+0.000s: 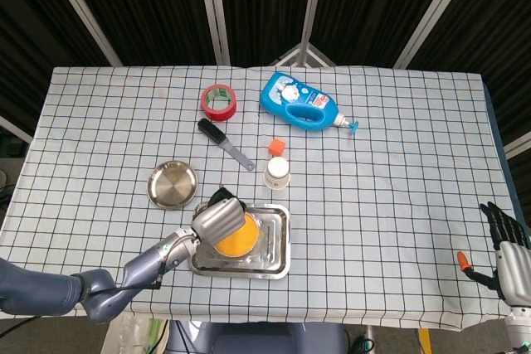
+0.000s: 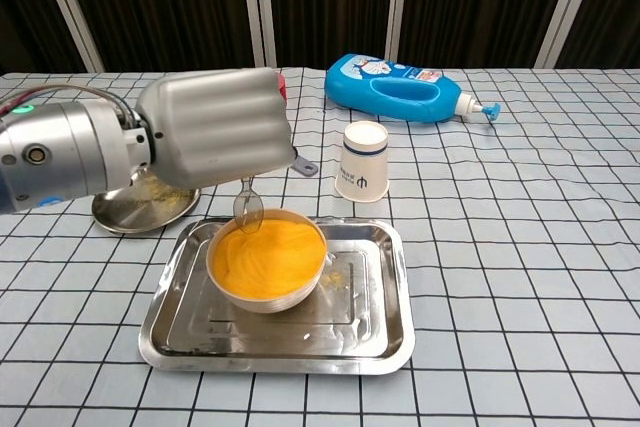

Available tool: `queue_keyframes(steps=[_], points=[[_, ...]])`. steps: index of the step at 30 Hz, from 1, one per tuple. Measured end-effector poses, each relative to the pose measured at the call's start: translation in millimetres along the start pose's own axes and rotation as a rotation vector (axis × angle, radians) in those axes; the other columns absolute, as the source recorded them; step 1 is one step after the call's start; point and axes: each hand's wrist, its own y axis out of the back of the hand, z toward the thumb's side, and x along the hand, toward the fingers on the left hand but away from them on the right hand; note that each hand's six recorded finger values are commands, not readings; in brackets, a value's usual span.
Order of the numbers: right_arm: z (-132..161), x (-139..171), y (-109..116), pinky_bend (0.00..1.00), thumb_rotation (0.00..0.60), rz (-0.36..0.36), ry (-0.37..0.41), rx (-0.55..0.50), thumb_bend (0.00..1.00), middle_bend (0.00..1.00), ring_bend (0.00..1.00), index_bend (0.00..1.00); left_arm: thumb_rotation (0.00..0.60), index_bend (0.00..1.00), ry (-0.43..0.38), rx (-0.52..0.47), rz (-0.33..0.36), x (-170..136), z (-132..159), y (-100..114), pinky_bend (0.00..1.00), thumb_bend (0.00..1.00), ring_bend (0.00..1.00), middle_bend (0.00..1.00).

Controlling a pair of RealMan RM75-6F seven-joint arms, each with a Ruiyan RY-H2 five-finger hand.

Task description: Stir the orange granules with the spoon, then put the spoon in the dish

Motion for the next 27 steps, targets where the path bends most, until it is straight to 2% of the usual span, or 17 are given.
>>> queue_keyframes(steps=[6, 17, 27], points=[[-1.3, -0.2, 1.0, 0.0, 0.6, -0.002, -0.003, -0.005, 0.39, 0.0, 0.0, 0.0, 0.6, 0.81, -0.019, 0.006, 0.001, 7.4, 13.2, -1.2, 1.0, 0.63, 1.0, 1.0], [-0.8, 0.3, 1.2, 0.0, 0.6, -0.002, -0.001, -0.005, 0.39, 0.0, 0.0, 0.0, 0.6, 0.81, -0.041, -0.03, 0.031, 11.8, 28.9, 13.7, 1.0, 0.63, 1.0, 1.0], [-1.0, 0.1, 1.0, 0.0, 0.6, -0.003, -0.002, -0.002, 0.39, 0.0, 0.0, 0.0, 0.6, 0.81, -0.013, -0.09, 0.064, 11.5, 27.9, 28.5, 1.0, 0.63, 1.0, 1.0]])
